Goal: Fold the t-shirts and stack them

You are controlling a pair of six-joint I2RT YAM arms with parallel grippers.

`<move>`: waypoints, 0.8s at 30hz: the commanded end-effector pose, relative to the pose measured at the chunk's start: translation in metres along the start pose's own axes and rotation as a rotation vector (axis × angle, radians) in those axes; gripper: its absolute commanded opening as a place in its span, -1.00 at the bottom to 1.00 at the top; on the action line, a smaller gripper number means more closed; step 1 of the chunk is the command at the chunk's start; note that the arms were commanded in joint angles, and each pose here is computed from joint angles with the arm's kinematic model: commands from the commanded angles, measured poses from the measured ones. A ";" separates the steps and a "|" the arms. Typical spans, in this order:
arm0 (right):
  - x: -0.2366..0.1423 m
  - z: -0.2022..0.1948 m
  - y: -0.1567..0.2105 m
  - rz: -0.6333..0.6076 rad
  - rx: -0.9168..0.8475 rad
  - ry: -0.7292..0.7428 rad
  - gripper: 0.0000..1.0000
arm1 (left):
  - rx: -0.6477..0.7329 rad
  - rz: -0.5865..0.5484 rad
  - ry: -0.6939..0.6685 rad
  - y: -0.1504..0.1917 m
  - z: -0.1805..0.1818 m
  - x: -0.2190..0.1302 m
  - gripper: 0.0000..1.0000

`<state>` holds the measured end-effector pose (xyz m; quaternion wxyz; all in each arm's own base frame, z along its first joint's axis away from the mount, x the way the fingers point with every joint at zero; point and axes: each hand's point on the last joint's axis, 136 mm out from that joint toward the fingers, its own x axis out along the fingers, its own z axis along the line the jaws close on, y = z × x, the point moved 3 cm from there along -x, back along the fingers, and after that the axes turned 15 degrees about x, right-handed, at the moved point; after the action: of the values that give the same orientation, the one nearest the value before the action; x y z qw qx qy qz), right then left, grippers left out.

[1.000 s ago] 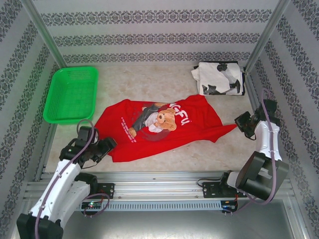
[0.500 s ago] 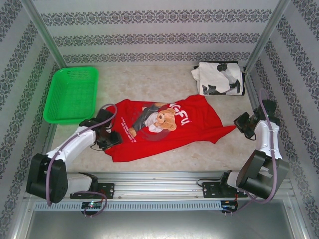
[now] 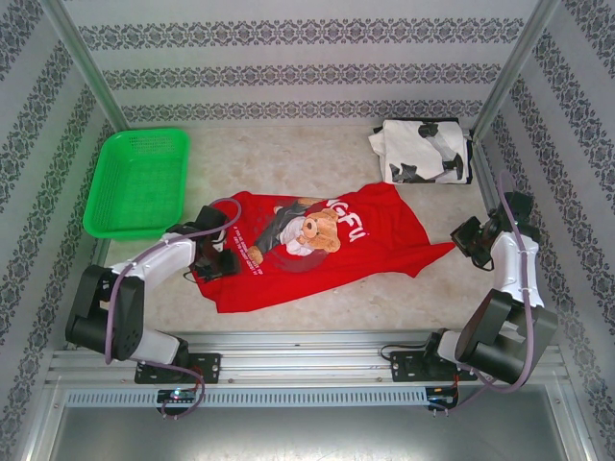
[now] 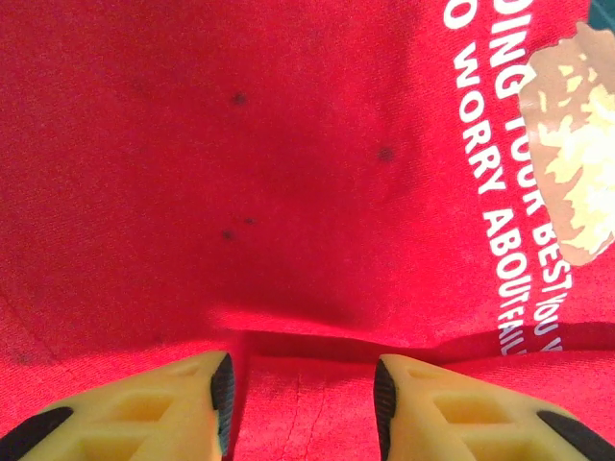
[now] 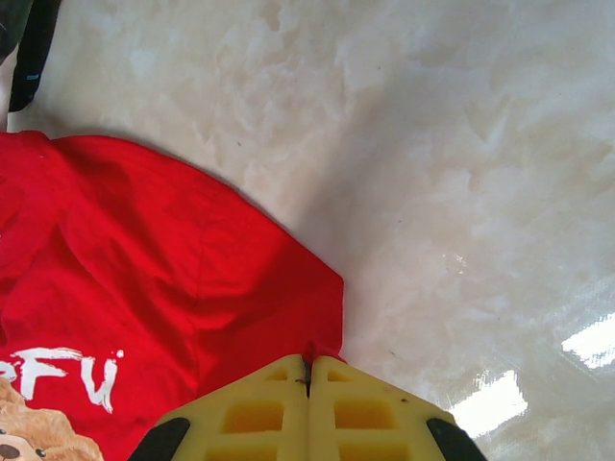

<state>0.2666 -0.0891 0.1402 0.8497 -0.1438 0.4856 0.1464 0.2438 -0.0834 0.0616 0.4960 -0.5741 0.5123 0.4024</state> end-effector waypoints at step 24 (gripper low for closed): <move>-0.004 0.005 -0.003 -0.002 -0.014 -0.001 -1.00 | 0.056 0.083 -0.057 0.021 0.009 0.001 -0.20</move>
<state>0.2664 -0.0890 0.1406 0.8481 -0.1414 0.4888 0.1480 0.2374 -0.0800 0.0555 0.4988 -0.5541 0.5225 0.4137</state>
